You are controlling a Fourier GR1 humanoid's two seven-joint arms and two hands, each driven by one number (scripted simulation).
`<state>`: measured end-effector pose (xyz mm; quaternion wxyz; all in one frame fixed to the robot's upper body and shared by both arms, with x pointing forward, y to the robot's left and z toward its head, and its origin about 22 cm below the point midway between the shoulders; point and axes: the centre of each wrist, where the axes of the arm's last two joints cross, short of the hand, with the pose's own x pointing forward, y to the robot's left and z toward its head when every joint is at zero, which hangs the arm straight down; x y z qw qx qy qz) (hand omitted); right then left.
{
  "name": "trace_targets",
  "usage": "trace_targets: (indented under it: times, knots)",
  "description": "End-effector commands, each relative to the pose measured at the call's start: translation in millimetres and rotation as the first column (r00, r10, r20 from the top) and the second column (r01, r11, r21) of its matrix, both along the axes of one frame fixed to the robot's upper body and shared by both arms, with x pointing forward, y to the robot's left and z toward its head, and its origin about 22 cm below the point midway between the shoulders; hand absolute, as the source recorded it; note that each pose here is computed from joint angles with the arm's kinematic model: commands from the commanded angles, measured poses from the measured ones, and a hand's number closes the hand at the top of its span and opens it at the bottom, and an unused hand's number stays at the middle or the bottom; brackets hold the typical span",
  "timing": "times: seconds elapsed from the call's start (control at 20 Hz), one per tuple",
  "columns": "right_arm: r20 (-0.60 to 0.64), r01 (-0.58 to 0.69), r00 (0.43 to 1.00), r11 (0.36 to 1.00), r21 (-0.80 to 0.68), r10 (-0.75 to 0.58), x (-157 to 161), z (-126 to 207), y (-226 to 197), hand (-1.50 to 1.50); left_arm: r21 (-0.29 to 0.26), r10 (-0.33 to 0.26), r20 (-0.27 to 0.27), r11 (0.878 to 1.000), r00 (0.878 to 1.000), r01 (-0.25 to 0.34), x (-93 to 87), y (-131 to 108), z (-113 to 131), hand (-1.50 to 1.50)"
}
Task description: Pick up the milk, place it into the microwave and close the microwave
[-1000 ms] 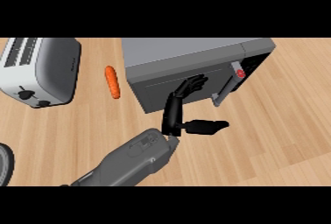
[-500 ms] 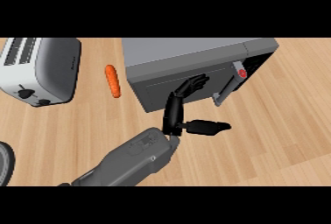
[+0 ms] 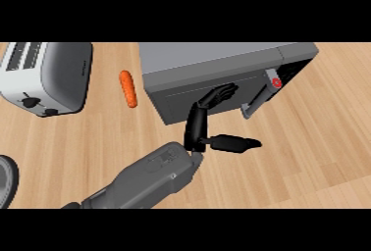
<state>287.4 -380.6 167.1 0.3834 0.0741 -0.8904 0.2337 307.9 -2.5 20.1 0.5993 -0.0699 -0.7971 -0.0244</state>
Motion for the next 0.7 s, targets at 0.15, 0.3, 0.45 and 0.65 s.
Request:
trace_targets:
  times: [0.15, 0.3, 0.45, 0.65]
  knots:
    - [-0.084, -0.06, 0.994, 0.992, 0.109, 0.069, 10, -12, -3, -1.5, -0.007, 0.112, -0.011, 0.994, 0.994, -0.112, 26.3, 7, 10, -1.5]
    - [-0.099, -0.074, 0.991, 0.99, 0.123, 0.087, 13, -12, -8, -1.5, -0.017, 0.124, -0.017, 0.992, 0.992, -0.125, 28.0, 8, 10, -1.5]
    - [-0.116, -0.087, 0.988, 0.988, 0.128, 0.102, 14, -9, -16, -1.5, -0.018, 0.131, -0.016, 0.991, 0.991, -0.132, 29.4, 10, 8, -1.5]
    - [-0.12, -0.095, 0.986, 0.984, 0.148, 0.113, 20, -5, -20, -1.5, -0.028, 0.127, -0.002, 0.991, 0.992, -0.127, 28.2, 8, 10, -1.5]
